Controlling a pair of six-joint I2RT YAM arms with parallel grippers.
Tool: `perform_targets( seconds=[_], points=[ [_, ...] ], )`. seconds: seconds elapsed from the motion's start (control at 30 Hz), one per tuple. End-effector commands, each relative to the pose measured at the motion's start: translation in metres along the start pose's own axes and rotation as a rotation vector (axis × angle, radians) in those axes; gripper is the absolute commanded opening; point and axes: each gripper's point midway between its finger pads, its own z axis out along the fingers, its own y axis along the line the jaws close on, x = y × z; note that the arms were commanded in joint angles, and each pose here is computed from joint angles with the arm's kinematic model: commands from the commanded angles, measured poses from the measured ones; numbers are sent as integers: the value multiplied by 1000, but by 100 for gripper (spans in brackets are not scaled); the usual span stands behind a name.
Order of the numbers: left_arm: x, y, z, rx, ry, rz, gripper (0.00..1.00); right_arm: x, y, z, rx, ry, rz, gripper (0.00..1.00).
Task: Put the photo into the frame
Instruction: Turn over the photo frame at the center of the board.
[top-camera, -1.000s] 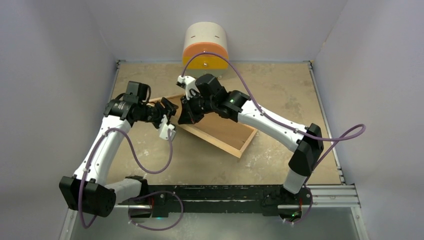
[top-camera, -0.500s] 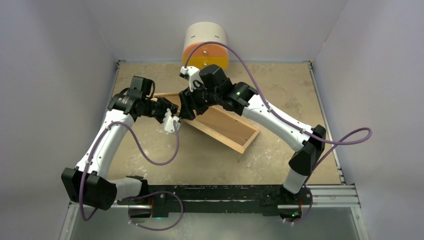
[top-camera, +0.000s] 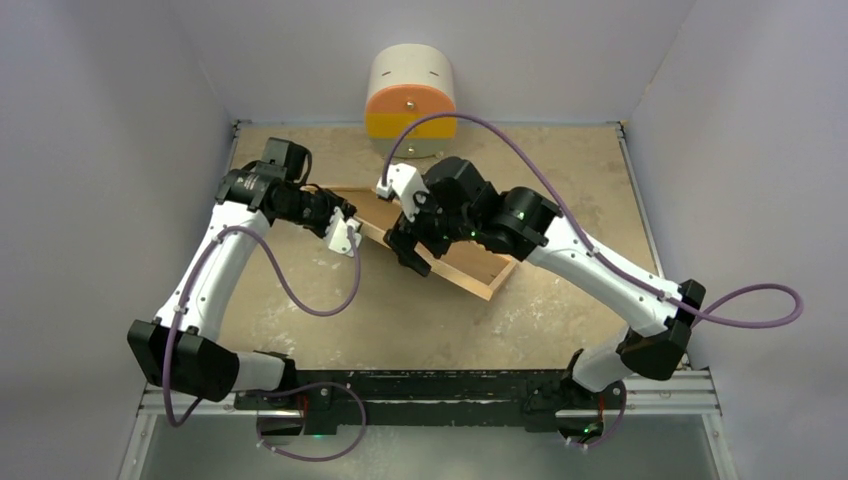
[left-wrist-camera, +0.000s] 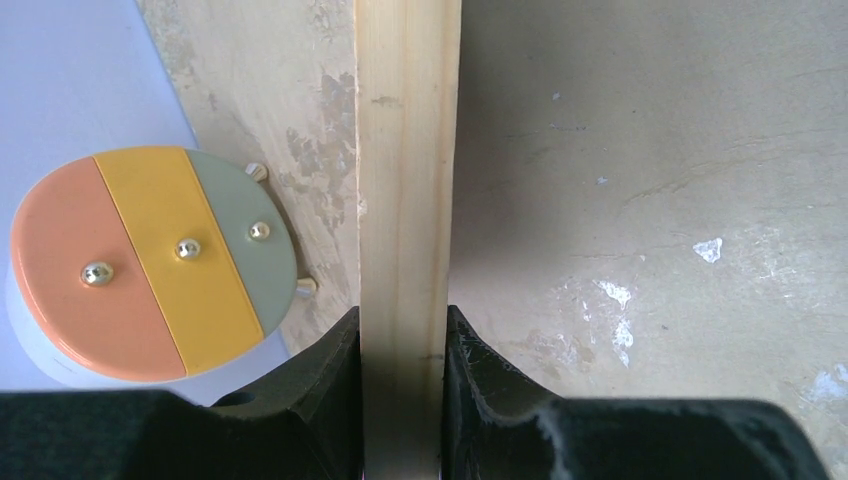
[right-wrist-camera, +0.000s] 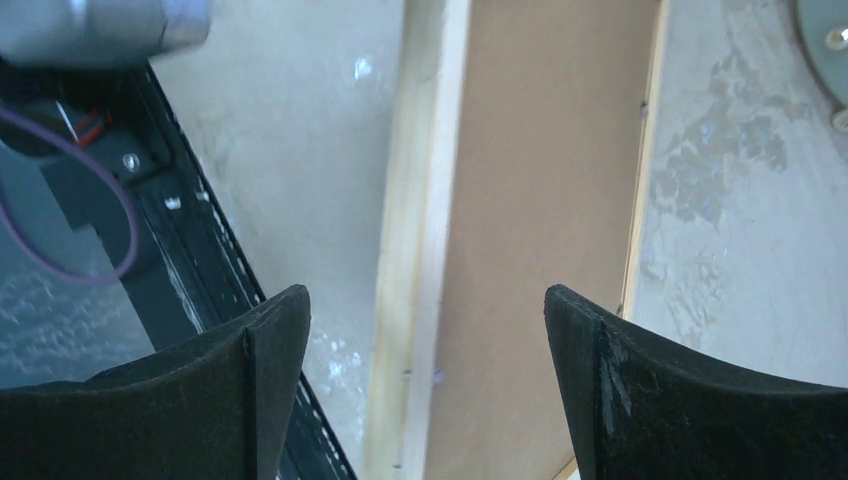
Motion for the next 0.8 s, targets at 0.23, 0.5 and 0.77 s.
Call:
perform_targets(
  seconds=[0.23,0.5,0.77],
  points=[
    [-15,-9,-2,52,-67,-122,0,53,10,19,166,228,-168,84],
    [-21,-9,-6,33,-80,-142,4,39,-12,19,326,155,-133,59],
    [-46,21,-29,-155,-126,-163,84,8,1,17,269,84,-59,27]
  ],
)
